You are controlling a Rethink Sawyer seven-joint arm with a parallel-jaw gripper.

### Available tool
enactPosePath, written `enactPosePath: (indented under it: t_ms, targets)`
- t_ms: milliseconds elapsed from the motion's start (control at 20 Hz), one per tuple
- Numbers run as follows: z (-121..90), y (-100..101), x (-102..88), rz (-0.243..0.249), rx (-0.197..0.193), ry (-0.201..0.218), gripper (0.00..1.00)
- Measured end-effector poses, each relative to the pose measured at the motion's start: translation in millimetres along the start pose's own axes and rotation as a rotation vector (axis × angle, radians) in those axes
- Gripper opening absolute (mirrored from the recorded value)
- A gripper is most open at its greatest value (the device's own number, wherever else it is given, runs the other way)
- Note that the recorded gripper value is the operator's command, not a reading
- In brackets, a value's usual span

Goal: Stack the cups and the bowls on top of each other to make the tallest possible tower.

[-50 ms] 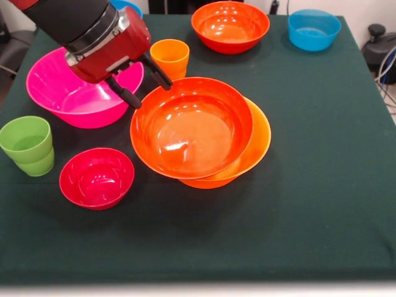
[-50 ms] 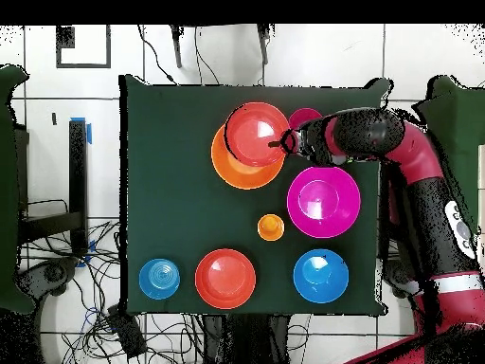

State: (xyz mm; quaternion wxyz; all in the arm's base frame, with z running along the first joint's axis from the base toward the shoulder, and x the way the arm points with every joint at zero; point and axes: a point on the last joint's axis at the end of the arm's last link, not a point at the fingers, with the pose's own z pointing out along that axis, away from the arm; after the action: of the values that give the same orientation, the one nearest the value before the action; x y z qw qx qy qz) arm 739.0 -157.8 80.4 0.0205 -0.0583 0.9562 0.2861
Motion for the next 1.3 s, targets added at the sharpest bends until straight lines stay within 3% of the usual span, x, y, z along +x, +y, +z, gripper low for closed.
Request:
enactPosePath:
  t_ms: [400, 650, 900, 1050, 1300]
  targets:
    - [-42, 35, -12.6, -0.061, 0.079, -0.006, 1.00]
    - [-49, 62, -24.9, -0.104, 0.128, 0.002, 1.00]
    - [-29, 109, -38.4, -0.161, 0.188, 0.036, 1.00]
    - [-7, 146, -45.3, -0.194, 0.224, 0.048, 1.00]
    - [31, 200, -48.7, -0.206, 0.270, 0.036, 1.00]
